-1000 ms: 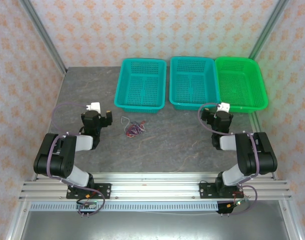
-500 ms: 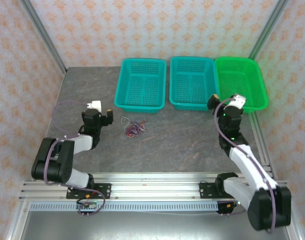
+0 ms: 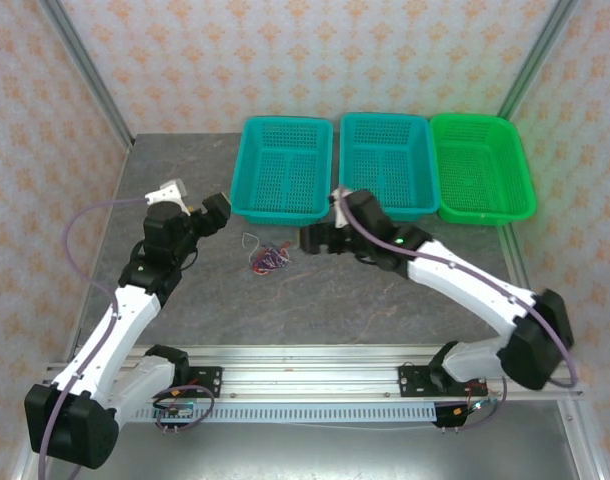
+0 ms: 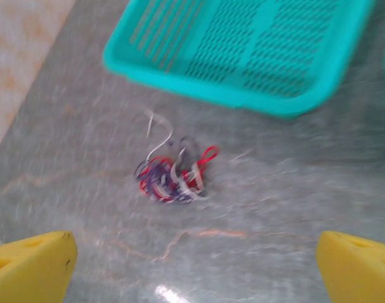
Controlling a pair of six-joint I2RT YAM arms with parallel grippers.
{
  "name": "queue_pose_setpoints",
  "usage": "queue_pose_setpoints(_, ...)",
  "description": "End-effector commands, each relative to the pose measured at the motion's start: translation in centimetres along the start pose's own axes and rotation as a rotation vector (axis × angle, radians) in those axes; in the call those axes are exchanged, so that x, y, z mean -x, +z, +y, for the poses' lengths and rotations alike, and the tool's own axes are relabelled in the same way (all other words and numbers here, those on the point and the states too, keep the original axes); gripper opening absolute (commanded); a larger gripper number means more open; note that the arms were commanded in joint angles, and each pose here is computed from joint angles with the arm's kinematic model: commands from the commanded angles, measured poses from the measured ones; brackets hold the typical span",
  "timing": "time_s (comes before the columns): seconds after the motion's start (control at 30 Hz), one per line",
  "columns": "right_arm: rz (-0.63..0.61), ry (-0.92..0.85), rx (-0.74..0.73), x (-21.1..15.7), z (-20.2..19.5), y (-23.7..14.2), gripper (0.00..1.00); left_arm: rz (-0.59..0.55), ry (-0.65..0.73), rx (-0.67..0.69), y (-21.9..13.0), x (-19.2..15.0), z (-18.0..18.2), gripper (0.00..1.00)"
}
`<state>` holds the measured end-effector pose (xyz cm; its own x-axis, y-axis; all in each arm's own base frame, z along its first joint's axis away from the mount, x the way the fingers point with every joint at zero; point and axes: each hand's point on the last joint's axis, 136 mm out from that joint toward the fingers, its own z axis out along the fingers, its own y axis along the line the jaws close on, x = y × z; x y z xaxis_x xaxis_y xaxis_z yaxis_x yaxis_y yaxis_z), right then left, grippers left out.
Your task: Untangle the cables
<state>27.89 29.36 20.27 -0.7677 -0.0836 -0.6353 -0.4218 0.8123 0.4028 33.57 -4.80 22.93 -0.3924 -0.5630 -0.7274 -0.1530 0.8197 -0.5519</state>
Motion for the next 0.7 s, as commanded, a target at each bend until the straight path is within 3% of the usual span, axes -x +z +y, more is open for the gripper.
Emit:
queue_pose_setpoints(0.0,0.045,-0.054,-0.048,-0.3,1.2,1.3,0.98,0.196,-0.227,0.110,0.5,-6.1,3.0,0.81)
queue_pose_setpoints(0.1,0.070,-0.074,-0.076,-0.5,2.1,2.8,0.98,0.226,-0.254,0.070,1.7,-8.3,2.4,0.77)
queue_pose_setpoints(0.37,0.097,-0.019,-0.080,-1.5,2.1,4.1,0.99,0.280,-0.264,0.163,5.7,-11.4,3.3,0.59)
queue_pose_setpoints(0.67,0.092,-0.008,-0.060,-2.7,1.6,3.4,1.00,0.260,-0.247,0.188,11.0,-12.9,2.9,0.62)
